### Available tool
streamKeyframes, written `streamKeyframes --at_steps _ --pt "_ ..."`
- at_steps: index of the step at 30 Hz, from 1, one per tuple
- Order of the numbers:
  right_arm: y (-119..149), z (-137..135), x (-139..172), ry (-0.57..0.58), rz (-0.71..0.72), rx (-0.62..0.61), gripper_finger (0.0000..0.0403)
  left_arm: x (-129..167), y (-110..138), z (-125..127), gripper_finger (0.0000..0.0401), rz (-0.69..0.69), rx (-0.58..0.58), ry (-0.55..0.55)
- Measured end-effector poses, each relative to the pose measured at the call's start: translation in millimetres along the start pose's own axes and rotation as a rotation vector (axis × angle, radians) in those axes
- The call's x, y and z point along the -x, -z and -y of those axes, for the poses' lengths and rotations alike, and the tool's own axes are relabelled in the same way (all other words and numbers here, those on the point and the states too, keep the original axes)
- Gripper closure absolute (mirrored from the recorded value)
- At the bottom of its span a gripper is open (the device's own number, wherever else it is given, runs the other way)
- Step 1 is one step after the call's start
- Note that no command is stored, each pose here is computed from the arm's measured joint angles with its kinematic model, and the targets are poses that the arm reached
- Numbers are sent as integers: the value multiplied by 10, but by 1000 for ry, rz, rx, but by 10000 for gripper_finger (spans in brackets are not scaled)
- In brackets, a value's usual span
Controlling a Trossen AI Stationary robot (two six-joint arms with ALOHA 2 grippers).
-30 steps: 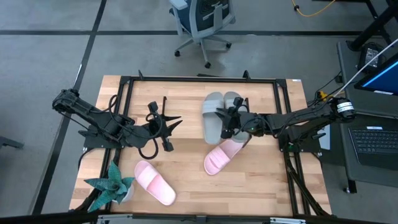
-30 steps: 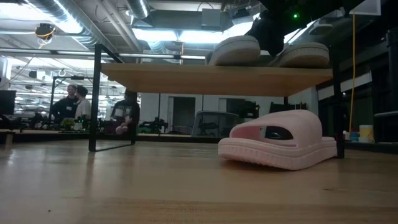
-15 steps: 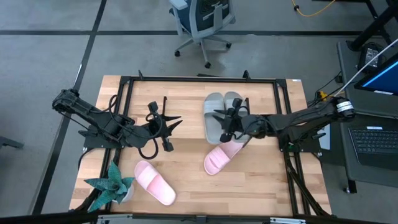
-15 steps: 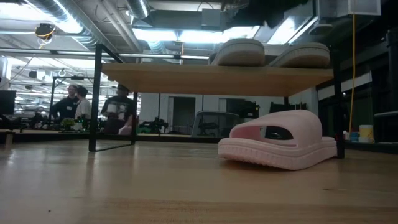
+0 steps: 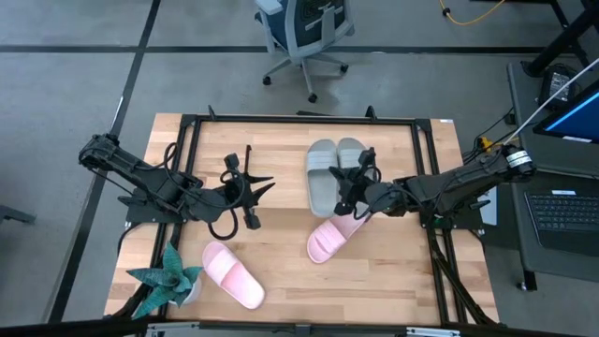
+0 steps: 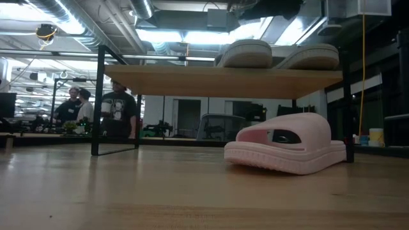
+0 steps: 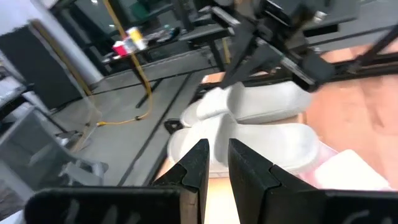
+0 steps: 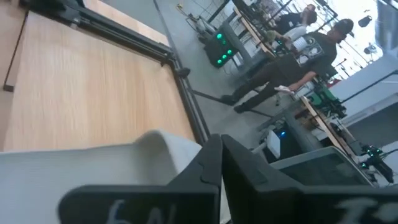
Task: Pick and place slides into the shelf
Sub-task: Put the left pink slide on the shelf
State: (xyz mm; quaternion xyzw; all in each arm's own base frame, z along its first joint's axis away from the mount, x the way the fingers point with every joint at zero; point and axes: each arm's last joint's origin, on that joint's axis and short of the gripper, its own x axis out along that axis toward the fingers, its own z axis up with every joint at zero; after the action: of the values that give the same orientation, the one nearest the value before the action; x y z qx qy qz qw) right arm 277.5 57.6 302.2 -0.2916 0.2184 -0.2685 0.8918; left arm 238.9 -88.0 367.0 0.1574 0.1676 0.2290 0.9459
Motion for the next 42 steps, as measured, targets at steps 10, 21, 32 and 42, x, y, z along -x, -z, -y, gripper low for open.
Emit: streamKeyframes --at_steps 10,21,32,42 --pt "-33 -118 147 -53 29 -49 394 2 0 31 349 4 -2 106" --pt "62 -472 528 -186 76 -129 399 2 0 31 349 5 -8 106" --pt "106 -630 820 -198 107 -226 399 2 -1 31 349 6 -8 106" --pt "131 -754 823 -215 92 -270 399 1 -1 30 349 6 -8 105"
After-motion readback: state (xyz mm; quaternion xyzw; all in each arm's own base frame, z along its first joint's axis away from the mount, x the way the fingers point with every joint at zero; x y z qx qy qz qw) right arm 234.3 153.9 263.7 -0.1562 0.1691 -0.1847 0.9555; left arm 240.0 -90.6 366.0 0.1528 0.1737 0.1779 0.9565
